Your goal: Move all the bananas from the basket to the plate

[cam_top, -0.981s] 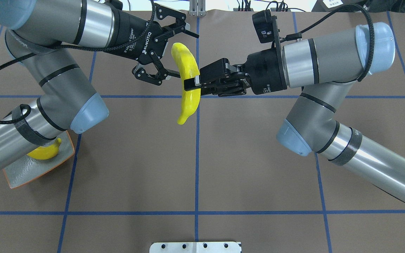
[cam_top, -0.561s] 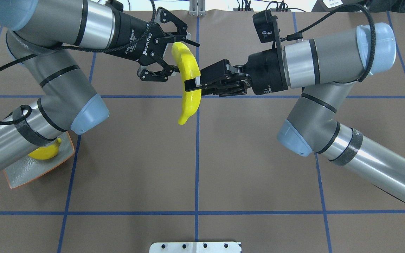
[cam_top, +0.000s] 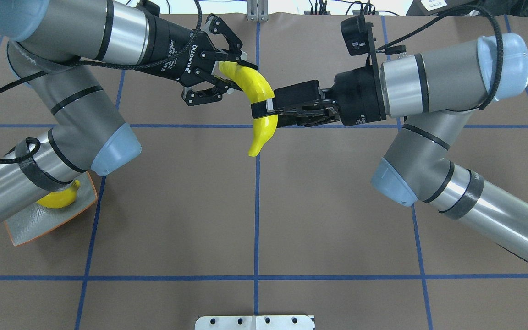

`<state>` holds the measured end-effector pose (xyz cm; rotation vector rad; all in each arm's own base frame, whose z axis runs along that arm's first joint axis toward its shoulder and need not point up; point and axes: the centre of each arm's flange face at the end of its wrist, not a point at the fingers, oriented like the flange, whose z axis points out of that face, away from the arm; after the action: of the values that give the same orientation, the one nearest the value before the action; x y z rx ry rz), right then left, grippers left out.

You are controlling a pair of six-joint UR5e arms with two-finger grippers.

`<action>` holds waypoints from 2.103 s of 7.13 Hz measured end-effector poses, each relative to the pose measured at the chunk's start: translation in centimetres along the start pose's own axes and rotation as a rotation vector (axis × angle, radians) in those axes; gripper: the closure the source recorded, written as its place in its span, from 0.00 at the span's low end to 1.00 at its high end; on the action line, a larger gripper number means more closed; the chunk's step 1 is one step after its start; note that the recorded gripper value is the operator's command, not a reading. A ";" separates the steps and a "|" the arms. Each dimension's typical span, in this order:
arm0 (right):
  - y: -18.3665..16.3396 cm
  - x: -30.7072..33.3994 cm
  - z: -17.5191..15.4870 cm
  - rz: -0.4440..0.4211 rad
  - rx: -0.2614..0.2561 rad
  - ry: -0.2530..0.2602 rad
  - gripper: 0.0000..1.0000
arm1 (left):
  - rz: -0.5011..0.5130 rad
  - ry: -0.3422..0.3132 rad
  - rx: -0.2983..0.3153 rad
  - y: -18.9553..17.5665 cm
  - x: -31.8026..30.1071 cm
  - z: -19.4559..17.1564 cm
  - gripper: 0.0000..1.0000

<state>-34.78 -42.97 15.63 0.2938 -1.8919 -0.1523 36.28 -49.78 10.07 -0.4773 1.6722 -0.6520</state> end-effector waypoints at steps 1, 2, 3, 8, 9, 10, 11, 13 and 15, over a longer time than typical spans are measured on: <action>0.6 0.8 -1.9 0.003 0.011 0.015 0.00 | -0.016 -0.017 0.018 -1.3 -1.4 -0.4 1.00; 1.1 2.2 -3.8 0.017 0.026 0.043 0.00 | -0.046 -0.042 0.052 -3.6 -3.7 -1.4 1.00; 1.4 4.2 -6.0 0.035 0.050 0.084 0.00 | -0.086 -0.070 0.100 -6.3 -6.1 -3.1 1.00; 3.1 15.8 -15.2 0.083 0.256 0.338 0.00 | -0.183 -0.268 0.336 -17.7 -20.6 -14.6 1.00; 3.4 17.1 -15.9 0.084 0.279 0.368 0.00 | -0.232 -0.316 0.397 -19.2 -23.0 -15.7 1.00; 3.5 18.0 -16.2 0.089 0.289 0.386 0.00 | -0.293 -0.366 0.465 -20.6 -25.0 -16.5 1.00; 3.6 18.5 -16.4 0.093 0.292 0.396 0.00 | -0.353 -0.414 0.531 -21.7 -26.4 -17.1 1.00; 3.7 19.1 -16.8 0.100 0.303 0.410 0.00 | -0.442 -0.484 0.617 -22.5 -27.7 -18.2 1.00; 3.8 19.6 -17.0 0.104 0.311 0.420 0.00 | -0.491 -0.513 0.653 -22.9 -29.9 -20.5 1.00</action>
<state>-25.36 -44.11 40.11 0.4029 -1.5034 0.2598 21.21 -44.93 49.91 -0.5198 0.7870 -1.2574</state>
